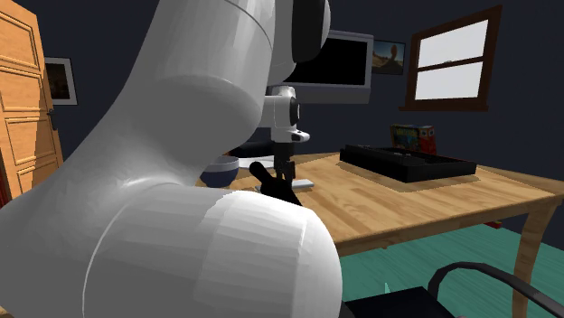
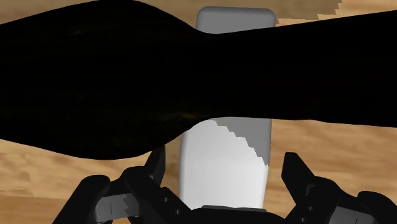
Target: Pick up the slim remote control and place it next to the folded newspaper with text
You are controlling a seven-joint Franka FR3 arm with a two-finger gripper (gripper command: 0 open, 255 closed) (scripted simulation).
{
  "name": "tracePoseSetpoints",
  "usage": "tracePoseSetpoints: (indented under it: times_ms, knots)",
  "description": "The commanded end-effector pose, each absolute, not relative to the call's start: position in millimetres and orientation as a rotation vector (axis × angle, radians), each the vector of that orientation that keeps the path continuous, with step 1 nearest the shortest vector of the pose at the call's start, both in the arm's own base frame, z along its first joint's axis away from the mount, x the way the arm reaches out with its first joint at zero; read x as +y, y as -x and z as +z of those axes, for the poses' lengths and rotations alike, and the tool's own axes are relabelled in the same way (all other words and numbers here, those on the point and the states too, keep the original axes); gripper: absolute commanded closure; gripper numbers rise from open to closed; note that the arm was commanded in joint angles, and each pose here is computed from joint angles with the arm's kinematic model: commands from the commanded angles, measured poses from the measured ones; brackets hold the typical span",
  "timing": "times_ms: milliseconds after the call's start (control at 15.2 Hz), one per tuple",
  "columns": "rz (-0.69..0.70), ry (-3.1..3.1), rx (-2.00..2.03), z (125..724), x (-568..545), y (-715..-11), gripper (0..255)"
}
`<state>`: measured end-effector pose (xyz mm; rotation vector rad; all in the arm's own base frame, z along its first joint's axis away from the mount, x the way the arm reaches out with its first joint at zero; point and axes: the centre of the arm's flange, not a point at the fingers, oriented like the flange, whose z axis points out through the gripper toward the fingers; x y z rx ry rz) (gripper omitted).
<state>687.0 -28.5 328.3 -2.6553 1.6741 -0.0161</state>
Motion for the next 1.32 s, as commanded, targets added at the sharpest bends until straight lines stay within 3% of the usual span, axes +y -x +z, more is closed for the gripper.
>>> tracePoseSetpoints:
  times_ms: [0,264,330,1254]
  knots:
    - [-0.017,2.655,1.674,327,-28,-687,0]
    - [-0.017,2.655,1.674,327,-28,-687,0]
    - [-0.017,2.655,1.674,327,-28,-687,255]
    - [-0.017,2.655,1.674,354,-28,-687,255]
